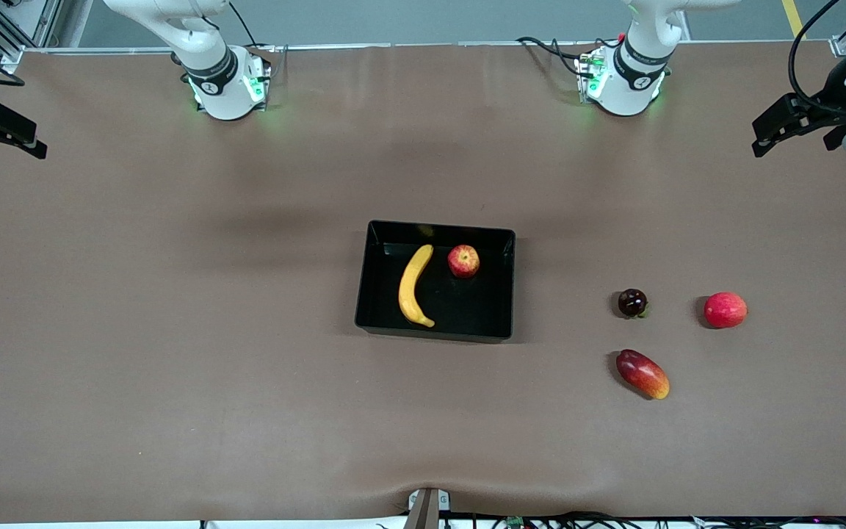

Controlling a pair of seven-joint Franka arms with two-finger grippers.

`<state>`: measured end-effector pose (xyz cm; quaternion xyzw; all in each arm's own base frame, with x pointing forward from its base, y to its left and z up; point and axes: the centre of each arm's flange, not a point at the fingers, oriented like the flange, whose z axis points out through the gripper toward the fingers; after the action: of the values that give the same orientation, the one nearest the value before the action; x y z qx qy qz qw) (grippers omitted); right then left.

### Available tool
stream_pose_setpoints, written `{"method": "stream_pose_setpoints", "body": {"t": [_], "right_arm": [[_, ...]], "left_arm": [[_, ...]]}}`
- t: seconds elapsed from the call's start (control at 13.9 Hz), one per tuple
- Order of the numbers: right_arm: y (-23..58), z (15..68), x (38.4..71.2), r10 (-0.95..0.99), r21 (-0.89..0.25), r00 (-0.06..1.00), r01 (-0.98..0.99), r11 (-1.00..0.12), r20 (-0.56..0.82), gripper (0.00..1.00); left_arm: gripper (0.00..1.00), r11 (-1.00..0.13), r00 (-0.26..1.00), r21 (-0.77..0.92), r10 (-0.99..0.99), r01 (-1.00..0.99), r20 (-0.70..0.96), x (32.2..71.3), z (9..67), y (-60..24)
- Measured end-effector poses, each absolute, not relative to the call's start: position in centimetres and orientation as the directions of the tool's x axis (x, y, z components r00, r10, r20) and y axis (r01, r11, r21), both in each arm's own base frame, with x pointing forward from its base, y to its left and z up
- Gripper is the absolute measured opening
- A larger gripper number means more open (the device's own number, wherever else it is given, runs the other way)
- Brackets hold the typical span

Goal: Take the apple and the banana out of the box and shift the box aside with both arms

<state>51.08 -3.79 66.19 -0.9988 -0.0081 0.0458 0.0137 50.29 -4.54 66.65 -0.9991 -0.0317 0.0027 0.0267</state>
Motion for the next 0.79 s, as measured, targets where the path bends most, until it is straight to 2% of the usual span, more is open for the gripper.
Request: {"method": "stream_pose_setpoints", "body": {"t": [0.5,0.79], "right_arm": [[-3.8,66.2,51.1,0.017,-0.028,0.996,0.015,-0.999,-0.092,1.0],[-3.8,66.1,51.1,0.017,-0.028,0.996,0.014,-1.0,-0.092,1.0]], "left_arm": [[1.0,-0.996,0.998,-0.064,0.064,0.063,-0.014,50.9,66.0,-4.5],[1.0,-0.997,0.998,-0.072,0.022,0.017,-0.067,52.8,63.0,-6.9]]}}
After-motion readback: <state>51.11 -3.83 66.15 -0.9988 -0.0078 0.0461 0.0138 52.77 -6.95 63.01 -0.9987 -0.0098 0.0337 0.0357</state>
